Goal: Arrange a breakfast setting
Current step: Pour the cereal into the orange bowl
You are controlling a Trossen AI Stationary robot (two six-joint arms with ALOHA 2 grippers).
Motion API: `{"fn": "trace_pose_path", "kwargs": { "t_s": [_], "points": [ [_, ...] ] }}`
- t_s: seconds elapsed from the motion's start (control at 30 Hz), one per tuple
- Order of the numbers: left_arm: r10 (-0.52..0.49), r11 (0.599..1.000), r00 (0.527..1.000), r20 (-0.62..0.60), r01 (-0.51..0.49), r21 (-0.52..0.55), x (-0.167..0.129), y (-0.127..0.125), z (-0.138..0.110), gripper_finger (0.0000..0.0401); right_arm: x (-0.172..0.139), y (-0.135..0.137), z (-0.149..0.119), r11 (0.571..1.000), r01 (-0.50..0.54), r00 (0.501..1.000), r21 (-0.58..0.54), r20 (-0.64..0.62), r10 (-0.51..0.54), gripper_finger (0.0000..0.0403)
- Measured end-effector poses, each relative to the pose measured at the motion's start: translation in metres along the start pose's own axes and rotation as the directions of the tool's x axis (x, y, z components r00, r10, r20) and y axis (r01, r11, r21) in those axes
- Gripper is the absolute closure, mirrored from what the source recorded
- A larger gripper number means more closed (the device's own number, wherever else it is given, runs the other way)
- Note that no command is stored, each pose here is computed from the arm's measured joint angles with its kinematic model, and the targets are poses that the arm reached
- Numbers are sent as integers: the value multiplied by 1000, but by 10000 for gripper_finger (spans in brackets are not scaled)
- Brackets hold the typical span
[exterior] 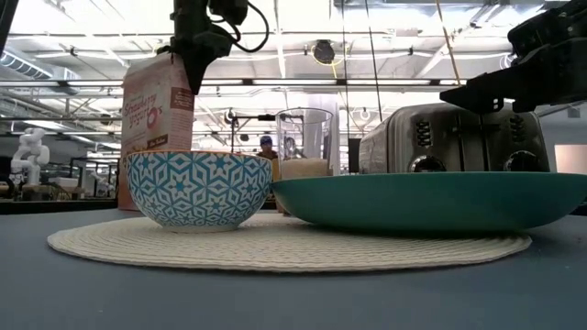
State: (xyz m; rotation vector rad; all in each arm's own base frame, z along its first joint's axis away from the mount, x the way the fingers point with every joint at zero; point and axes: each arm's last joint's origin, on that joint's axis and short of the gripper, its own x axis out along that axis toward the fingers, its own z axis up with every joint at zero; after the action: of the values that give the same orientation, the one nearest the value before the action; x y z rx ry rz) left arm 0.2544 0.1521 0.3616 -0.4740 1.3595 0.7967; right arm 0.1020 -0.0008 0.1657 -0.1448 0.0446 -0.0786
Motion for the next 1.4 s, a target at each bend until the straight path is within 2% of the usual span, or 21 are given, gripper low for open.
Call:
{"fn": "trace_pose_path", "kwargs": {
  "t_s": [0.2, 0.5, 1.03, 1.4],
  "points": [
    [0, 1000, 1000, 0, 0, 0, 0, 0, 0, 292, 0, 0, 0, 1000, 0, 1000, 0, 0, 0, 18],
    [-1, 1000, 1000, 0, 1, 2, 0, 0, 0, 302, 0, 0, 0, 1000, 0, 1000, 0, 0, 0, 18],
    [-7, 1000, 1000, 0, 7, 5, 0, 0, 0, 393, 0, 0, 0, 1000, 0, 1000, 0, 0, 0, 18],
    [-6, 1000, 1000, 0, 6, 5, 0, 0, 0, 398, 0, 0, 0, 1000, 0, 1000, 0, 0, 0, 18]
  ]
}}
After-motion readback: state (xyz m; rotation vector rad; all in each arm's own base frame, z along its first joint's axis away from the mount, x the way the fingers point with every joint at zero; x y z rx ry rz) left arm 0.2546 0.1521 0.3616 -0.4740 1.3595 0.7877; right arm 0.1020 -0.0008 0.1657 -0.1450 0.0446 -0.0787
